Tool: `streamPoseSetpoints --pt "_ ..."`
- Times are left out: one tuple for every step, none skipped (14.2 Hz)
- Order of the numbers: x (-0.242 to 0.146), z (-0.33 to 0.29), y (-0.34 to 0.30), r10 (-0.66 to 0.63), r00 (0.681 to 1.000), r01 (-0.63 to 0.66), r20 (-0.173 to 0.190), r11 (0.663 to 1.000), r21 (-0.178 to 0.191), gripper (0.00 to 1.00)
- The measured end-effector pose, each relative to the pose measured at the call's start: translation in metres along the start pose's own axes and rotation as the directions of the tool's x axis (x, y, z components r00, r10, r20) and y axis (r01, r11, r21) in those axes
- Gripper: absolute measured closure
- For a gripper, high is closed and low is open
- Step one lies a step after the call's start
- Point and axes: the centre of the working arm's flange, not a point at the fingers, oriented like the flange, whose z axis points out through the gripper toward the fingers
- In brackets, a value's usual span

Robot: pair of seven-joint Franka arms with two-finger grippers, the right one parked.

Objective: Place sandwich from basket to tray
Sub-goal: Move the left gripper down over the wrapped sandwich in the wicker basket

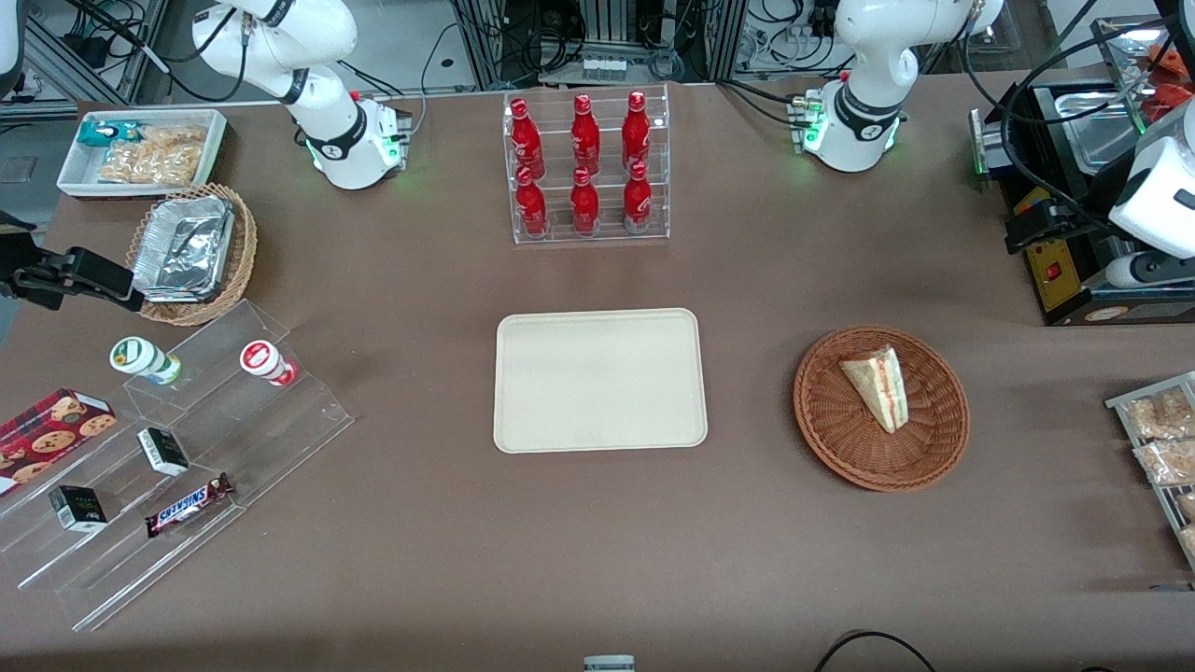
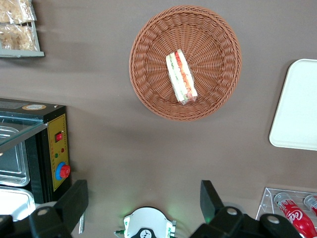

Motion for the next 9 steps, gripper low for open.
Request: streamPoseSetpoints --pt "0.0 0.0 0.001 0.001 1.0 -0.001 0.0 1.0 0.0 0.0" --pt "0.0 0.0 0.002 0.003 1.0 -0.003 0.0 1.0 0.0 0.0" --pt "0.0 0.001 0.003 0.006 1.0 -0.006 0.001 1.0 0.0 0.0" --pt "0.003 0.004 0.005 0.009 1.0 -0.009 0.007 1.0 0.0 0.0" --pt "0.007 0.009 0.006 0.011 1.0 -0.011 0.019 1.0 0.001 0.0" --pt "0.013 0.018 0.007 0.012 0.999 -0.012 0.038 1.0 0.001 0.0" --pt "0.023 0.031 0.008 0.012 0.998 -0.012 0.06 1.0 0.0 0.0" --pt "0.035 0.047 0.01 0.013 0.997 -0.013 0.074 1.0 -0.004 0.0" --pt "0.049 0.065 0.012 0.014 0.997 -0.013 0.075 1.0 -0.009 0.0"
